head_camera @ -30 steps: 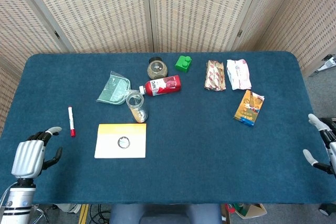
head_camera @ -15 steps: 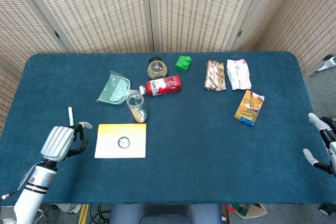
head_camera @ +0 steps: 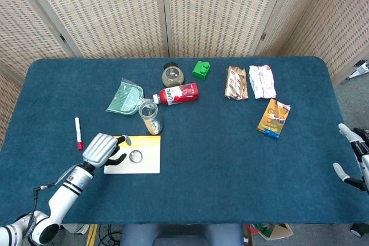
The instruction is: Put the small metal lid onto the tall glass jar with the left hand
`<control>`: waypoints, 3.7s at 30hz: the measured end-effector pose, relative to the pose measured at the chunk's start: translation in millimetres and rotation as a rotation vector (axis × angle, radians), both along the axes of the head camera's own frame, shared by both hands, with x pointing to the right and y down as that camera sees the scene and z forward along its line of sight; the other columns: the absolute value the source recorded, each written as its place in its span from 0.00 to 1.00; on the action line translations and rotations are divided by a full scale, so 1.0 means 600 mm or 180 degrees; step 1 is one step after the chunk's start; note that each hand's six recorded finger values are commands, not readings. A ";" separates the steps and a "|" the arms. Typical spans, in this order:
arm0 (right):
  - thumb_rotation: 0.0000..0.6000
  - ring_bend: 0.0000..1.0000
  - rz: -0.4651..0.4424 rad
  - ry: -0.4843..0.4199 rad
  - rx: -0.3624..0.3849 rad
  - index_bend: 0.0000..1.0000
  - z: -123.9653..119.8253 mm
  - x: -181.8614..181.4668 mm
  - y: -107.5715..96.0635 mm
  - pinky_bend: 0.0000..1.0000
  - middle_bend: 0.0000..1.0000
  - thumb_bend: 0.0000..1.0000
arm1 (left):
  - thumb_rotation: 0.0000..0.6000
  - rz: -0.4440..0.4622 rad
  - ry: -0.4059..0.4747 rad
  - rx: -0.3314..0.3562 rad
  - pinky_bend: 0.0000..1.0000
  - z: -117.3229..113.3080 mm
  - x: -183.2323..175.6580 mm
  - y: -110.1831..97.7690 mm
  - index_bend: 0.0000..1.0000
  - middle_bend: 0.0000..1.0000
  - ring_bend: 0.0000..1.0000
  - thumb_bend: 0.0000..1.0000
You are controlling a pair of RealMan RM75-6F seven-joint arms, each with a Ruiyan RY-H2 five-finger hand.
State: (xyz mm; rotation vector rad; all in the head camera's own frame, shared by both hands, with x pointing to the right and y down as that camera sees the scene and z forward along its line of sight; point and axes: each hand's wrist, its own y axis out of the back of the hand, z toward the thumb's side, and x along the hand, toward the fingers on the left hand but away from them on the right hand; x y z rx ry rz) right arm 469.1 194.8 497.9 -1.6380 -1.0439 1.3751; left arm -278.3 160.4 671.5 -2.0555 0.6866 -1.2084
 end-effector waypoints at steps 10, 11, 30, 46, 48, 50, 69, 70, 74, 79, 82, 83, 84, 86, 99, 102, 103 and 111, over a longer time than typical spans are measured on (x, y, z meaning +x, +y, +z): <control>1.00 0.08 0.0023 0.0023 -0.0027 0.02 0.001 0.005 0.003 0.23 0.20 0.30 | 1.00 0.0226 -0.0076 -0.0077 1.00 0.042 0.041 0.019 0.46 1.00 1.00 0.36; 1.00 0.08 0.0025 0.0023 -0.0026 0.02 0.001 0.006 0.003 0.23 0.20 0.30 | 1.00 0.0238 -0.0078 -0.0082 1.00 0.044 0.045 0.020 0.46 1.00 1.00 0.36; 1.00 0.08 0.0056 0.0015 -0.0019 0.02 0.002 0.016 0.005 0.23 0.20 0.31 | 1.00 0.0275 -0.0279 -0.0141 1.00 0.092 0.056 0.022 0.55 1.00 1.00 0.36; 1.00 0.08 0.0069 0.0019 -0.0025 0.02 0.002 0.017 0.008 0.23 0.20 0.31 | 1.00 0.0217 -0.0279 -0.0178 1.00 0.096 0.046 0.024 0.61 1.00 1.00 0.50; 1.00 0.08 0.0074 0.0024 -0.0024 0.02 0.001 0.017 0.009 0.23 0.20 0.31 | 1.00 0.0217 -0.0273 -0.0174 1.00 0.096 0.047 0.024 0.61 1.00 1.00 0.51; 1.00 0.08 0.0079 0.0025 -0.0023 0.02 0.000 0.018 0.010 0.23 0.20 0.31 | 1.00 0.0212 -0.0265 -0.0171 1.00 0.095 0.047 0.024 0.62 1.00 1.00 0.54; 1.00 0.08 0.0067 0.0000 -0.0018 0.02 0.003 0.015 0.008 0.23 0.20 0.31 | 1.00 0.0003 0.0037 0.0236 1.00 -0.037 0.035 -0.043 0.62 1.00 1.00 0.55; 1.00 0.08 0.0065 -0.0005 -0.0019 0.02 0.003 0.015 0.008 0.23 0.20 0.31 | 1.00 -0.0008 0.0047 0.0284 1.00 -0.047 0.033 -0.051 0.62 1.00 1.00 0.55; 1.00 0.08 0.0057 -0.0014 -0.0008 0.02 0.002 0.012 0.007 0.23 0.20 0.31 | 1.00 0.0009 0.0016 0.0494 1.00 -0.082 0.031 -0.086 0.62 1.00 1.00 0.55; 1.00 0.08 0.0053 -0.0009 -0.0003 0.02 0.000 0.011 0.007 0.23 0.20 0.30 | 1.00 -0.0017 0.0061 0.0617 1.00 -0.110 0.042 -0.123 0.62 1.00 1.00 0.55; 1.00 0.08 0.0047 -0.0010 -0.0004 0.02 0.000 0.009 0.007 0.23 0.20 0.31 | 1.00 -0.0031 0.0111 0.0656 1.00 -0.121 0.054 -0.144 0.62 1.00 1.00 0.55; 1.00 0.08 0.0047 -0.0009 -0.0005 0.02 0.000 0.009 0.008 0.23 0.20 0.31 | 1.00 -0.0030 0.0125 0.0679 1.00 -0.124 0.058 -0.151 0.62 1.00 1.00 0.55; 1.00 0.08 0.0049 -0.0006 -0.0005 0.02 -0.001 0.009 0.008 0.23 0.20 0.31 | 1.00 -0.0026 0.0140 0.0708 1.00 -0.129 0.064 -0.159 0.62 1.00 1.00 0.55; 1.00 0.08 0.0055 -0.0003 -0.0002 0.02 -0.002 0.010 0.009 0.23 0.20 0.30 | 1.00 -0.0012 0.0151 0.0748 1.00 -0.134 0.073 -0.170 0.62 1.00 1.00 0.55; 1.00 0.08 0.0090 0.0057 0.0025 0.02 -0.013 0.019 0.012 0.23 0.20 0.30 | 1.00 0.0097 0.0064 0.0760 1.00 -0.123 0.138 -0.222 0.61 1.00 1.00 0.55; 1.00 0.08 0.0108 0.0064 0.0026 0.02 -0.015 0.022 0.013 0.23 0.20 0.31 | 1.00 0.0097 0.0004 0.0750 1.00 -0.113 0.143 -0.228 0.61 1.00 1.00 0.55; 1.00 0.08 0.0112 0.0066 0.0026 0.02 -0.015 0.023 0.013 0.23 0.20 0.31 | 1.00 0.0096 -0.0020 0.0748 1.00 -0.110 0.144 -0.230 0.61 1.00 1.00 0.55; 1.00 0.08 0.0120 0.0067 0.0008 0.02 -0.012 0.026 0.014 0.23 0.20 0.30 | 1.00 0.0034 -0.0155 0.0732 1.00 -0.089 0.143 -0.245 0.61 1.00 1.00 0.54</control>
